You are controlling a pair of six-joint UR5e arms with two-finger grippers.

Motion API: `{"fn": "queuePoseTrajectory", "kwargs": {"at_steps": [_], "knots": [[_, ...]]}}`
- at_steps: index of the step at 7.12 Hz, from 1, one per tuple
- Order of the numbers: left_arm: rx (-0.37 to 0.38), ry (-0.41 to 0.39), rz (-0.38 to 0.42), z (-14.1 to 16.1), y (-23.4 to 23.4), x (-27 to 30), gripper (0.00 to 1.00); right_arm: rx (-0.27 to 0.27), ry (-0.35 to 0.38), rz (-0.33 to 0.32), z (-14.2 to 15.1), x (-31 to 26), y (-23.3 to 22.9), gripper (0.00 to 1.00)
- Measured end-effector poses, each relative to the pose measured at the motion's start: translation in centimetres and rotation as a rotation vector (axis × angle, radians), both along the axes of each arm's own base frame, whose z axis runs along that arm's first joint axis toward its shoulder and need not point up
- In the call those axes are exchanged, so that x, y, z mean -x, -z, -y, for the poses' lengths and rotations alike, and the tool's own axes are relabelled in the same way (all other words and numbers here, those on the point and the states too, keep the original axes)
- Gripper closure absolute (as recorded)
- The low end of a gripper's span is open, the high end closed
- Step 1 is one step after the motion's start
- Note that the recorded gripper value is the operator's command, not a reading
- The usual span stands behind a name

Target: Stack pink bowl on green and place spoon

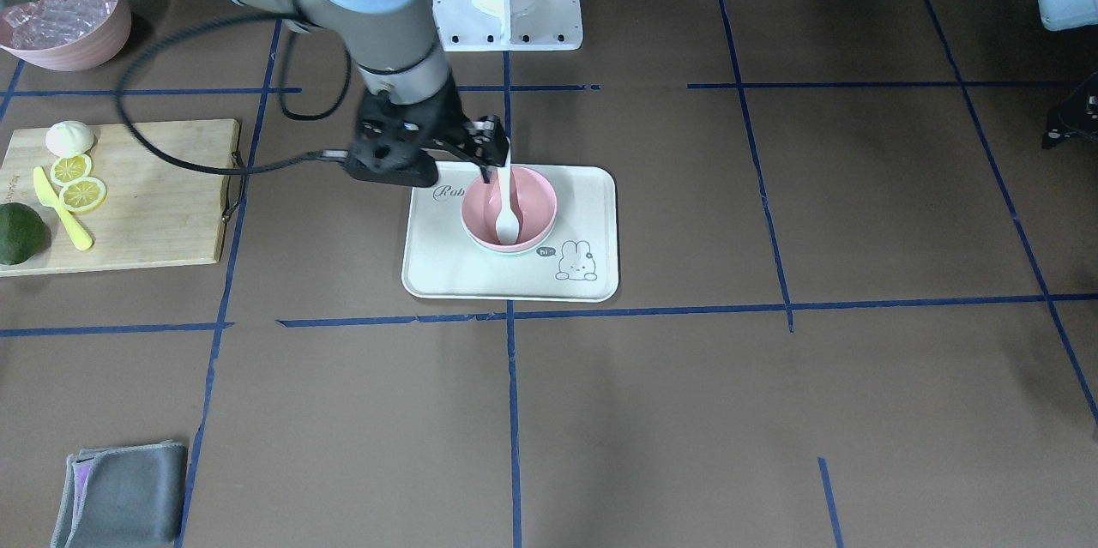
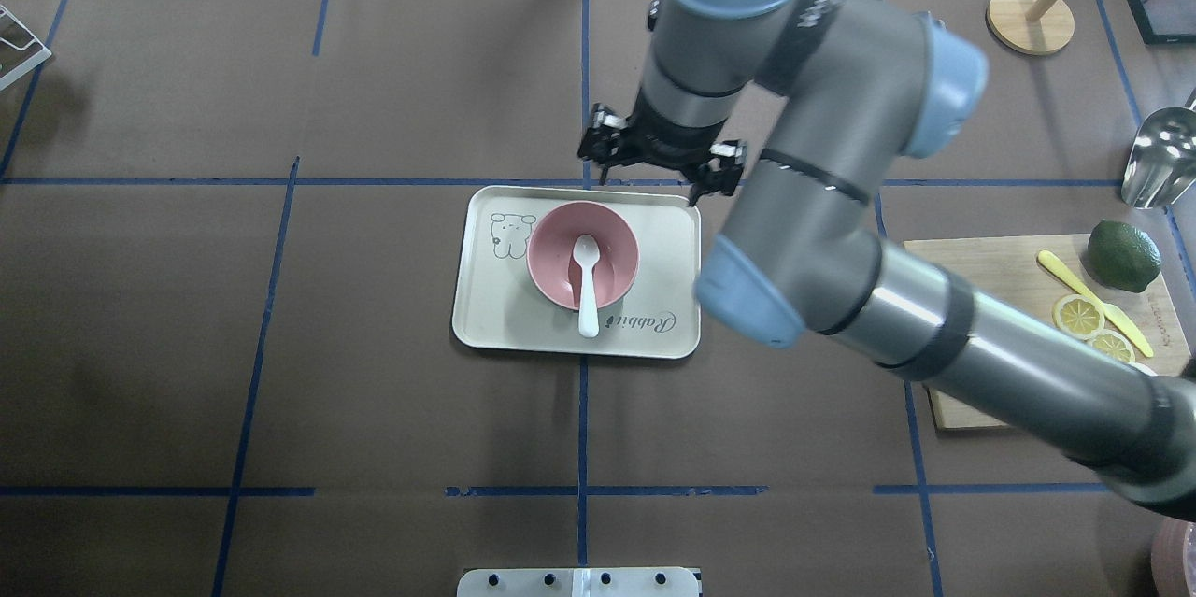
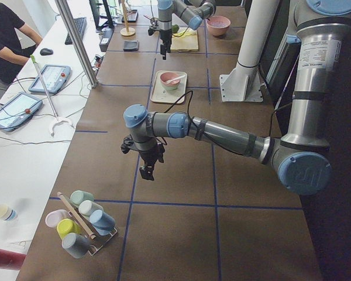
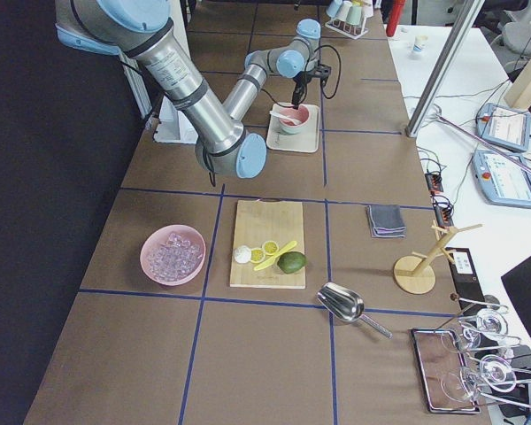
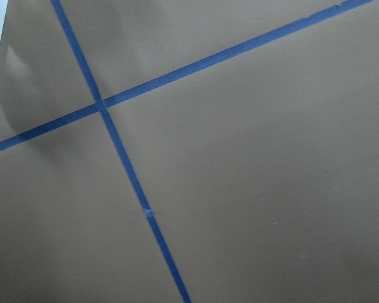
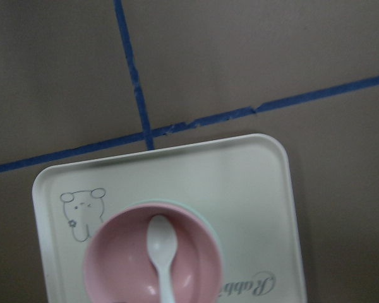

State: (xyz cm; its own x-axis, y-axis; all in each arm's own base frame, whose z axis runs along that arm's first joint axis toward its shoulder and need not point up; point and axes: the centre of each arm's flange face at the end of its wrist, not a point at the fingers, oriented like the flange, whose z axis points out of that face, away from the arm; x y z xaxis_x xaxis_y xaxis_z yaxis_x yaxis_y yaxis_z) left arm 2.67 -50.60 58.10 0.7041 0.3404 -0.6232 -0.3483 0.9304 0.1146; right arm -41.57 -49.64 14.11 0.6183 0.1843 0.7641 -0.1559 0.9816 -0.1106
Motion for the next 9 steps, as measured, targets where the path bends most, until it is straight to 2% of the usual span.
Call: {"fn": "queuePoseTrajectory", "kwargs": {"at_steps": [2,4,5,6,7,9], "knots": [[0.001,0.016,-0.015,0.2,-3.3,4.1,0.00,-0.151,0.045,-0.044,2.4,-11.5,-5.4,0.01],[0.072,0.099,-0.116,-0.5,-6.4,7.6,0.00,-0.242,0.142,-0.081,5.1,-23.6,-14.5,0.01],[0.105,0.136,-0.147,-0.6,-7.2,8.2,0.00,-0.283,0.194,-0.106,5.5,-29.6,-19.8,0.01],[0.123,0.166,-0.157,-0.7,-7.4,8.5,0.00,-0.303,0.235,-0.127,5.6,-34.9,-25.1,0.01],[0.120,0.183,-0.159,-0.6,-7.4,8.6,0.00,-0.298,0.265,-0.132,5.6,-39.5,-30.2,0.01],[0.110,0.197,-0.156,-0.4,-7.0,8.6,0.00,-0.279,0.312,-0.097,4.4,-46.7,-40.0,0.01]]}}
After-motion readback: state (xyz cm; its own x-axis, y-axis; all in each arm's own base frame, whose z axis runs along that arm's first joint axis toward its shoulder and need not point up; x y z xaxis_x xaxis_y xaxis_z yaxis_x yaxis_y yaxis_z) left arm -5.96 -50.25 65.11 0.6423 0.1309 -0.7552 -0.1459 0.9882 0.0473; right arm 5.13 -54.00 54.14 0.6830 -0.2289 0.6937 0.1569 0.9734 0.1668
